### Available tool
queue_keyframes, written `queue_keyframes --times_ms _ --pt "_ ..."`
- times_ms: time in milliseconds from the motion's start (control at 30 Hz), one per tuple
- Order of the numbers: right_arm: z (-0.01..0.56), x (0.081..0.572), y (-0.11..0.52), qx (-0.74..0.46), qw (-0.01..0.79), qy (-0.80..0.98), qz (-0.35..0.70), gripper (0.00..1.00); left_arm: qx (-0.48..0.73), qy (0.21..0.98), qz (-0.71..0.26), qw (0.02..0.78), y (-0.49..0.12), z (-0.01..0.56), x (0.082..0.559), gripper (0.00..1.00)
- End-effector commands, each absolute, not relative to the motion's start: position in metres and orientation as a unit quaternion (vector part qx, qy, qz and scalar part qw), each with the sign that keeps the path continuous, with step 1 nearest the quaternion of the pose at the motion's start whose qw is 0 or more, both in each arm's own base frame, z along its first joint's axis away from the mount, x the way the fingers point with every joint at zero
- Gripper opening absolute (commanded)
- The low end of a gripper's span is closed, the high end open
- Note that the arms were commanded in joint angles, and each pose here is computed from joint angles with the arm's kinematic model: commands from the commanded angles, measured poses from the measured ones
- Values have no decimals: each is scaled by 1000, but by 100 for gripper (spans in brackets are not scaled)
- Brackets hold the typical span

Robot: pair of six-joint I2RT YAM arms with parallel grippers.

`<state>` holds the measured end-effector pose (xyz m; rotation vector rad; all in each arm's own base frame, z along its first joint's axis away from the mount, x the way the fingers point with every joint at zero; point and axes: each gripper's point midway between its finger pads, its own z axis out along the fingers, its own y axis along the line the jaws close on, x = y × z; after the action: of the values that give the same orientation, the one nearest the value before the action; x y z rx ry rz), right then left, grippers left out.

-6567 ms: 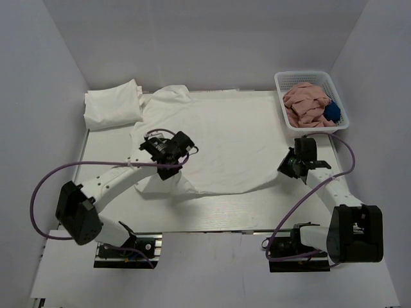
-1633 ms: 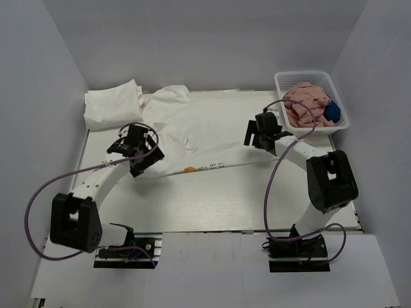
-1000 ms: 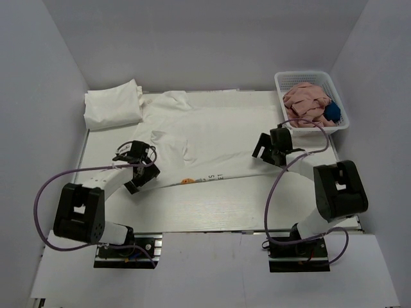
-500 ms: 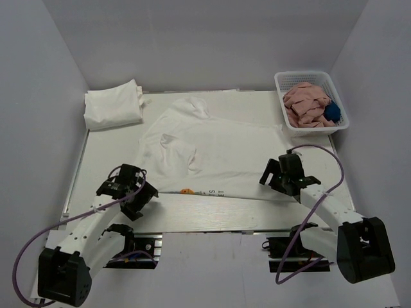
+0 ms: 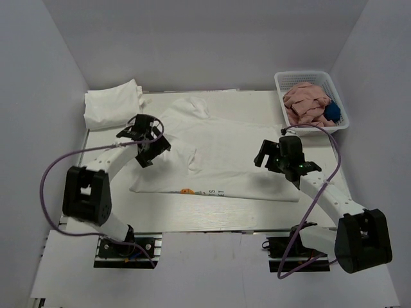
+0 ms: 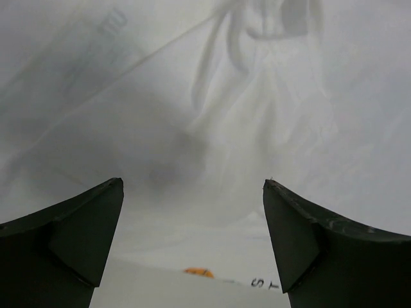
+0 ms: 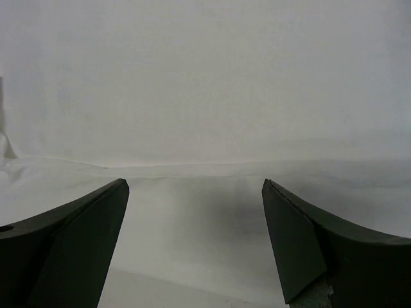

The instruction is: Fold and stack the t-shirts

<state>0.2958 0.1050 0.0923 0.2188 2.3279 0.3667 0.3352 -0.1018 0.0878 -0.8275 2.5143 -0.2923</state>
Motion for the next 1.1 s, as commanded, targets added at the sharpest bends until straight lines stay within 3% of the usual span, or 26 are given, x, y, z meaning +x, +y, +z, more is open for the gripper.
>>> queue_keyframes --times_ms 0,200,467,633,767,933,1067 --pt "111 311 120 58 400 899 172 90 -284 927 -80 233 -98 80 356 99" --pt "106 310 117 55 396 902 163 90 -311 933 -25 181 -80 24 330 99" --pt "99 307 113 58 390 906 155 90 -373 922 91 51 -44 -19 215 99" --pt "104 308 114 54 400 900 163 90 -381 921 81 -4 -49 -22 152 99" --pt "110 310 119 51 414 892 176 90 -390 920 20 41 -61 1 162 99" --pt "128 325 127 53 436 877 195 90 -364 911 -32 188 -66 75 256 99" --pt "148 340 139 49 443 868 217 90 -342 903 -8 261 -59 127 319 99"
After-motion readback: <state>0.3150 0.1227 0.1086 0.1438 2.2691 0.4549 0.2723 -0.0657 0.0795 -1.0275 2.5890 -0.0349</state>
